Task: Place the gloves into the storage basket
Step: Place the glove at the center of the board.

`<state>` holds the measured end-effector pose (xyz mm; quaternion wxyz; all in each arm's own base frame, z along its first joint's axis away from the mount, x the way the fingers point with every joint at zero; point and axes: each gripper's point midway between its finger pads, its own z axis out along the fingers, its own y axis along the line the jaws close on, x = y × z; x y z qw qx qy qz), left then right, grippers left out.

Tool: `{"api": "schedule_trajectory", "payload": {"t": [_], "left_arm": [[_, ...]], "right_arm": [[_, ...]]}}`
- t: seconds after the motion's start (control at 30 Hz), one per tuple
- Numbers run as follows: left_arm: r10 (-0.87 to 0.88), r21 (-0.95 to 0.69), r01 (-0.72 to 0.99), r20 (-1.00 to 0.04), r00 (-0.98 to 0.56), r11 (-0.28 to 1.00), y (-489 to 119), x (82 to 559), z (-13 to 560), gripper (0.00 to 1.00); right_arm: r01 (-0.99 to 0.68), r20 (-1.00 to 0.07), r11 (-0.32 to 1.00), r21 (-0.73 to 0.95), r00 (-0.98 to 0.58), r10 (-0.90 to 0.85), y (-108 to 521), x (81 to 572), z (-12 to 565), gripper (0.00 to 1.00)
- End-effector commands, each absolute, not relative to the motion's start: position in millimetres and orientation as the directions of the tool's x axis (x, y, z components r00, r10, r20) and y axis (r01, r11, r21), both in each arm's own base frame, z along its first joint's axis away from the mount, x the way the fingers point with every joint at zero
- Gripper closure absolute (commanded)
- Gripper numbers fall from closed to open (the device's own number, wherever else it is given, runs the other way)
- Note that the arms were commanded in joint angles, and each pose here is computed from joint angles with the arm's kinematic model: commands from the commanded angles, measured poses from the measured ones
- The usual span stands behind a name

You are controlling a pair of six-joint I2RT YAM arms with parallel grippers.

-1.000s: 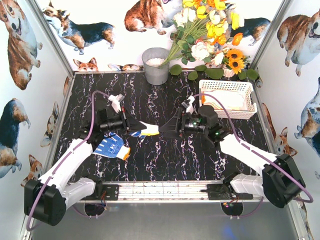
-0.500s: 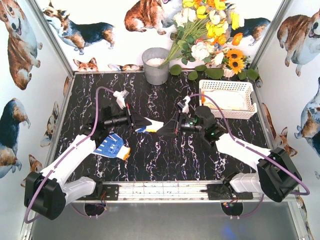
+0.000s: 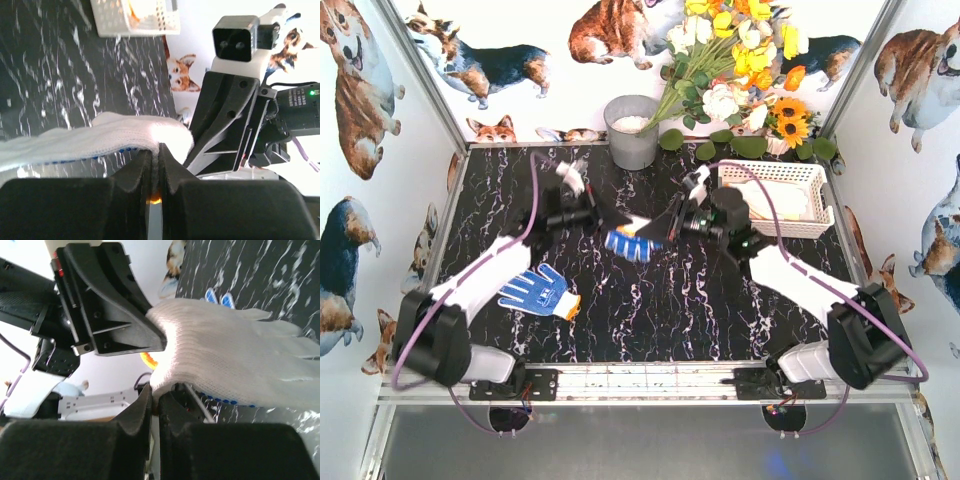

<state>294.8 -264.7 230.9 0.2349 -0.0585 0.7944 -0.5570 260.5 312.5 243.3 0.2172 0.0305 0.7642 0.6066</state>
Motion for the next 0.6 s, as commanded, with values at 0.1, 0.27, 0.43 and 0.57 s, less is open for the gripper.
{"api": "schedule_trajectory", "payload": {"t": [0.1, 0.27, 0.43, 0.57], "left_arm": [[-0.327, -0.835, 0.379, -0.515, -0.792, 0.399, -286.0, 352.2, 269.9, 1.00], [-0.311, -0.824, 0.256, -0.451, -0.837, 0.506, -283.5, 344.9, 190.9, 1.00], [-0.237, -0.823, 0.164, -0.338, -0.911, 0.544, -304.5, 298.7, 109.3, 1.00], [-0.155, -0.796, 0.119, -0.257, -0.954, 0.593, -313.8, 247.6, 64.0, 1.00]], "right_arm": [[-0.338, -0.480, 0.409, 0.847, -0.818, 0.316, 294.5, 308.2, 258.6, 1.00], [-0.231, -0.405, 0.494, 0.838, -0.870, 0.281, 284.0, 291.2, 197.9, 1.00], [-0.089, -0.256, 0.571, 0.816, -0.942, 0.219, 279.0, 244.5, 116.7, 1.00], [-0.013, -0.141, 0.590, 0.807, -0.975, 0.172, 280.0, 197.9, 82.0, 1.00]]}}
